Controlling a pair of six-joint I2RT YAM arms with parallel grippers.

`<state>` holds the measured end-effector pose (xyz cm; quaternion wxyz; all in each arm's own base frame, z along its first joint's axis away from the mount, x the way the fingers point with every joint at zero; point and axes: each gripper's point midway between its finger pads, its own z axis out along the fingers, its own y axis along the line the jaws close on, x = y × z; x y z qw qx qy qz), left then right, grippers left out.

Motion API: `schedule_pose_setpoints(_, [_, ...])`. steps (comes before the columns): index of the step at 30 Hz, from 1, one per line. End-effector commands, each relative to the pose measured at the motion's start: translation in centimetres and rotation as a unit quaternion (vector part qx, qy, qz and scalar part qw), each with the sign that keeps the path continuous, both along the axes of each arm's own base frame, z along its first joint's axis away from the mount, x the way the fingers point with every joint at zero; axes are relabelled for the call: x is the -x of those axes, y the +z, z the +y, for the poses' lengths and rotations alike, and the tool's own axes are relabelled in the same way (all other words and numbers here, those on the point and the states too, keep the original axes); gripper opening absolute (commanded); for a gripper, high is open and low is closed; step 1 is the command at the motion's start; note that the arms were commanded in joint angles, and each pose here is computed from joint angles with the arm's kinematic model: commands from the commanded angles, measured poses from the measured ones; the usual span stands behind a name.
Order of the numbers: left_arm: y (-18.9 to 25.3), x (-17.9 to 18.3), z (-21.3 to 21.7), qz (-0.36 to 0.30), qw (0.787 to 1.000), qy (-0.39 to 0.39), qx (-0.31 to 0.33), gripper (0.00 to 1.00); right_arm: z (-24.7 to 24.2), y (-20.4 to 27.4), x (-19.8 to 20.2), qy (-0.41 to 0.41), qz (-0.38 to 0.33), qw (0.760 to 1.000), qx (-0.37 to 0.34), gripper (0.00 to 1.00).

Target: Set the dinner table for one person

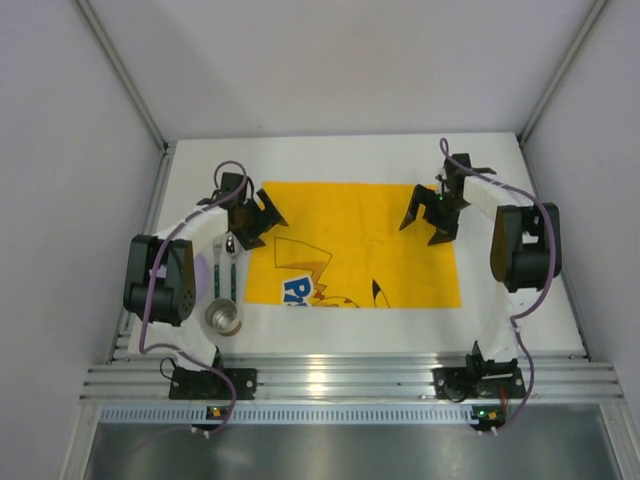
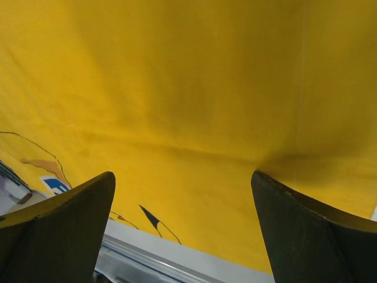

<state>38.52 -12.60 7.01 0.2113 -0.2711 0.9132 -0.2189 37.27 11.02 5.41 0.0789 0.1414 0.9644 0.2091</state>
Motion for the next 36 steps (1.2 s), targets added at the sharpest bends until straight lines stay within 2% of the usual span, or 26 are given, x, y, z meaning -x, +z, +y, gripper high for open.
schedule_pose_setpoints(1, [1.9, -3.5, -1.1, -0.05, 0.998, -0.031, 0.008, 0.89, 1.0, 0.2, -2.7, 0.005, -0.022, 1.0, -0.018, 0.99])
schedule_pose_setpoints(11, [-2.5, -5.5, -0.7, 0.01, 0.999, -0.039, -0.025, 0.88, 0.3, -3.2, -5.4, 0.002, 0.005, 1.0, 0.006, 0.97])
schedule_pose_setpoints(22, [-2.8, -8.7, -1.2, 0.013, 0.998, -0.053, -0.03, 0.89, -1.0, -3.0, -7.1, -0.012, 0.009, 0.999, 0.034, 0.96])
schedule_pose_setpoints(30, [-1.4, -10.5, -1.6, -0.001, 0.999, -0.047, -0.023, 0.89, 0.1, -1.2, -9.2, -0.013, -0.021, 1.0, -0.01, 0.96])
schedule_pose_setpoints(36, [3.6, -12.6, -2.0, -0.045, 0.998, -0.041, -0.012, 0.9, 1.0, 3.6, -10.9, -0.018, -0.067, 0.997, -0.047, 0.97])
